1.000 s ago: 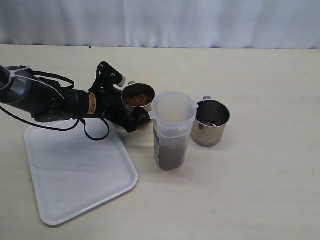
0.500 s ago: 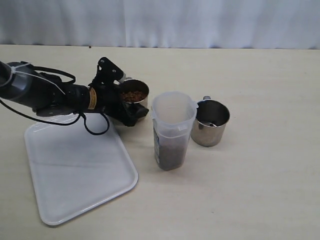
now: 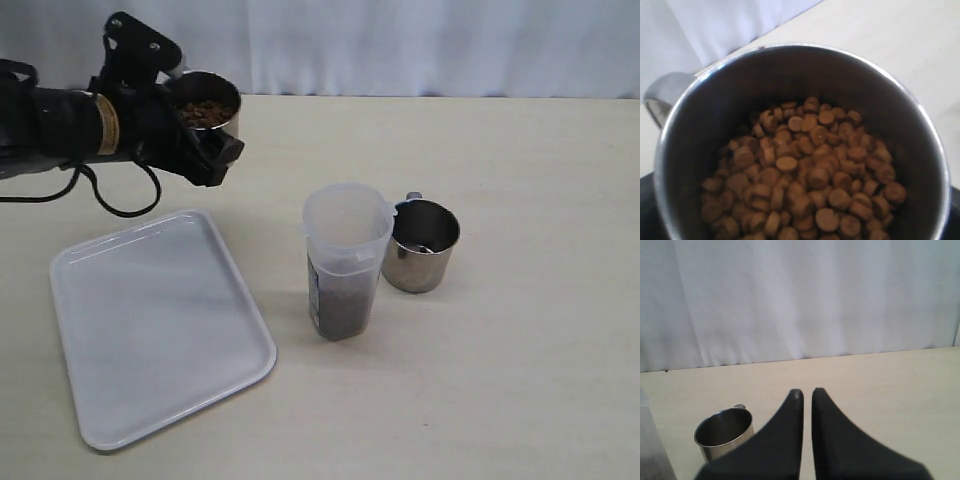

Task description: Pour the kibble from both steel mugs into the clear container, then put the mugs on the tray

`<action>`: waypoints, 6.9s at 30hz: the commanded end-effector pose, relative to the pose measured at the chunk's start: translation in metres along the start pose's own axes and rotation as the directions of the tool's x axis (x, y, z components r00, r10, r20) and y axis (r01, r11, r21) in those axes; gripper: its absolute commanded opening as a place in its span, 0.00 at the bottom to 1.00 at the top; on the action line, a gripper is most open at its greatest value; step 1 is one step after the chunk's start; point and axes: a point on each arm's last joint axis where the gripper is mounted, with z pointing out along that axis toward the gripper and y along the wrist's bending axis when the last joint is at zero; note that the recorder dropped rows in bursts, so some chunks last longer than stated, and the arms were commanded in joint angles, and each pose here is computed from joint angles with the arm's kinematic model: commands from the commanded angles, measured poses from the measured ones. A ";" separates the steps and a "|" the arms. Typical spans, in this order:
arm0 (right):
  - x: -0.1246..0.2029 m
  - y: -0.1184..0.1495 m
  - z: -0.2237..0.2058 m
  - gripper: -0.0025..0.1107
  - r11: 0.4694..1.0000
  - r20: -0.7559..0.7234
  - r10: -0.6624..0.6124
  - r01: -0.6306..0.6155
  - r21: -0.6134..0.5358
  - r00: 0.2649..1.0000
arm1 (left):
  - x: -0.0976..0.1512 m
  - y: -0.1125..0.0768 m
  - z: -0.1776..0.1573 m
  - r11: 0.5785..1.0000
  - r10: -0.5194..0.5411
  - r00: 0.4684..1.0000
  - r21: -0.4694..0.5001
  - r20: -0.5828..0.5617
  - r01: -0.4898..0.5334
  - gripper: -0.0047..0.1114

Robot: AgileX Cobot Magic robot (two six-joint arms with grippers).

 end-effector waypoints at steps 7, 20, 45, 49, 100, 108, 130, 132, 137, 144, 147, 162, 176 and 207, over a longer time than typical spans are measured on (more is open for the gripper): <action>0.001 0.000 0.000 0.06 1.000 -0.003 0.000 0.000 -0.003 1.000 | -0.030 -0.014 -0.084 1.000 -0.018 0.973 -0.009 0.230 0.020 0.04; 0.001 0.000 0.000 0.06 1.000 -0.003 0.000 0.000 -0.003 1.000 | -0.015 -0.025 -0.107 0.992 0.017 0.996 -0.128 0.084 -0.006 0.04; 0.001 0.000 0.000 0.06 1.000 -0.003 0.000 0.000 -0.003 1.000 | -0.051 -0.128 -0.076 0.871 0.390 0.917 -0.291 -0.076 -0.395 0.04; 0.001 0.000 0.000 0.06 1.000 -0.003 0.000 0.000 -0.003 1.000 | -0.057 -0.140 -0.057 0.815 0.455 0.879 -0.332 -0.143 -0.476 0.04; 0.001 0.000 0.000 0.06 1.000 -0.003 0.000 0.000 -0.003 1.000 | -0.058 -0.169 -0.037 0.129 0.899 0.230 -0.276 -0.372 -0.952 0.04; 0.001 0.000 0.000 0.06 1.000 -0.003 0.000 0.000 -0.003 1.000 | -0.065 -0.169 -0.038 0.039 0.908 0.140 -0.252 -0.396 -0.967 0.04; 0.001 0.000 0.000 0.06 1.000 -0.003 0.000 0.000 -0.003 1.000 | -0.052 -0.174 -0.022 -0.154 0.890 -0.083 -0.124 -0.449 -0.980 0.04; 0.001 0.000 0.000 0.06 1.000 -0.003 0.000 0.000 -0.003 1.000 | -0.052 -0.174 -0.023 -0.158 0.884 -0.084 -0.126 -0.460 -0.979 0.04; 0.001 0.000 0.000 0.06 1.000 -0.003 0.000 0.000 -0.003 1.000 | -0.052 -0.173 -0.023 -0.160 0.881 -0.085 -0.126 -0.466 -0.979 0.04; 0.001 0.000 0.000 0.06 1.000 -0.003 0.000 0.000 -0.003 1.000 | -0.052 -0.173 -0.023 -0.160 0.881 -0.085 -0.126 -0.466 -0.979 0.04; 0.001 0.000 0.000 0.06 1.000 -0.003 0.000 0.000 -0.003 1.000 | -0.052 -0.178 -0.024 -0.166 0.885 -0.090 -0.129 -0.457 -0.978 0.04; 0.001 0.000 0.000 0.06 1.000 -0.003 0.000 0.000 -0.003 1.000 | -0.060 -0.185 -0.028 -0.210 0.879 -0.125 -0.138 -0.460 -0.968 0.04; 0.001 0.000 0.000 0.06 1.000 -0.003 0.000 0.000 -0.003 1.000 | -0.063 -0.191 -0.032 -0.341 0.830 -0.258 -0.084 -0.494 -0.936 0.04; 0.001 0.000 0.000 0.06 1.000 -0.003 0.000 0.000 -0.003 1.000 | -0.064 -0.195 -0.036 -0.522 0.719 -0.455 0.024 -0.525 -0.853 0.04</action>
